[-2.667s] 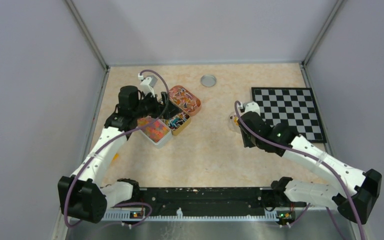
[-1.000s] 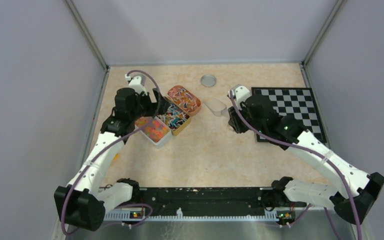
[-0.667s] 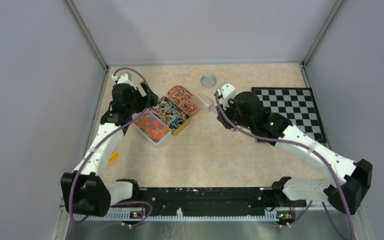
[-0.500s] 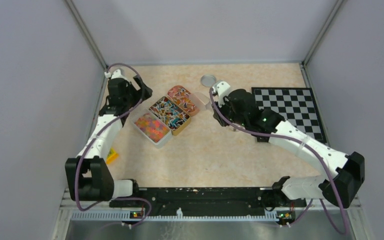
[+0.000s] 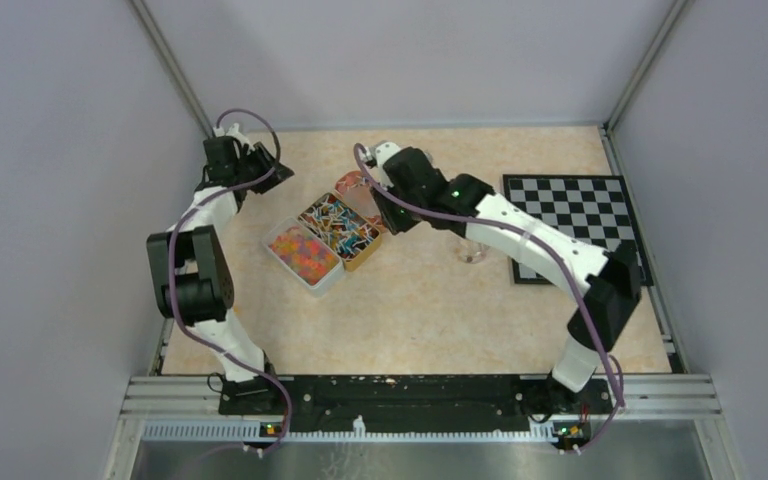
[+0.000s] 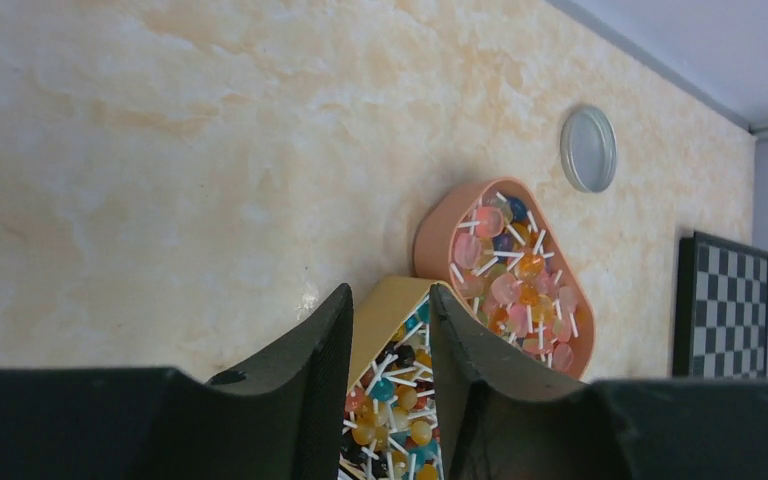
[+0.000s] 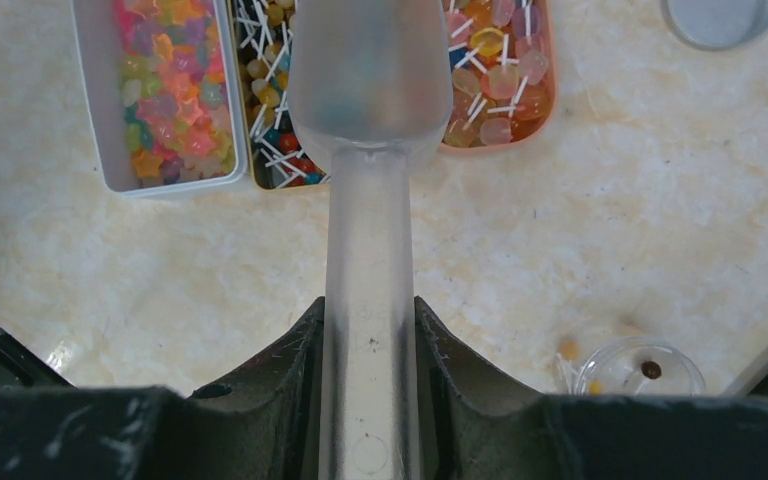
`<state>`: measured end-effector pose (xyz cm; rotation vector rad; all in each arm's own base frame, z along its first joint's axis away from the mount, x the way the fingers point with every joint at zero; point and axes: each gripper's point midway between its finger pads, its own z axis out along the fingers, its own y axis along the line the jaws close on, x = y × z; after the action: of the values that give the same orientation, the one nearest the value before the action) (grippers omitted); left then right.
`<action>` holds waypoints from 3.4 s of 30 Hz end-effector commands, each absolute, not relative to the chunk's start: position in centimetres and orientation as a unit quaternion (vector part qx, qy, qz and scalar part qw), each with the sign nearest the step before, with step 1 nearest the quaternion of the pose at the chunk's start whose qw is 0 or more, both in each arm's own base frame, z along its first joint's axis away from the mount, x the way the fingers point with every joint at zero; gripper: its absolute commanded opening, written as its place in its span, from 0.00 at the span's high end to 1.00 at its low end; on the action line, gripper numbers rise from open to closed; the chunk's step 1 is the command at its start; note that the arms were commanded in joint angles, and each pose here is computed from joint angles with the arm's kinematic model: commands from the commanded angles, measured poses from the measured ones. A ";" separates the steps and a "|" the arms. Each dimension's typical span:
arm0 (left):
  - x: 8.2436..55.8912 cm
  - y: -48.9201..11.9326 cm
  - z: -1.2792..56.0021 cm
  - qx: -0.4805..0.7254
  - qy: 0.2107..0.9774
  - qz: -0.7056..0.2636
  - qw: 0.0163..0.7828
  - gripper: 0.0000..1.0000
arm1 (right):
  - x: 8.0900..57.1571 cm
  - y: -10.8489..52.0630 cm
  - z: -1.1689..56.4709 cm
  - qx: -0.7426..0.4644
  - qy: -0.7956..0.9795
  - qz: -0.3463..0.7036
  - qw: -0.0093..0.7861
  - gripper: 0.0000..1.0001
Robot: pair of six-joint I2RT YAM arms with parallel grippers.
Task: Pack the candies
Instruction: Scoop the fake candies from the storage box.
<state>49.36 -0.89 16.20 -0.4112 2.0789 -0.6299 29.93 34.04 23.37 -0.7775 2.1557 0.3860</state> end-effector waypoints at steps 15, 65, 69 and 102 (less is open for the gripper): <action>49.9 -2.5 11.0 -0.146 0.850 -0.371 0.345 0.69 | 28.1 36.8 19.1 -0.338 0.901 0.119 0.244 1.00; 49.1 -3.2 7.4 -0.161 0.865 -0.396 0.263 0.73 | 32.7 41.8 13.8 -0.380 0.872 0.052 0.303 1.00; 49.1 -3.2 7.5 -0.160 0.864 -0.397 0.264 0.73 | 32.7 41.7 13.6 -0.375 0.870 0.060 0.315 1.00; 49.1 -3.4 7.8 -0.158 0.861 -0.405 0.263 0.71 | 33.0 41.1 10.5 -0.354 0.850 0.085 0.381 1.00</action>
<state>48.08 -3.58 6.96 -0.4595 2.3633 -1.0797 32.13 40.02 7.47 -0.9495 2.2707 0.1739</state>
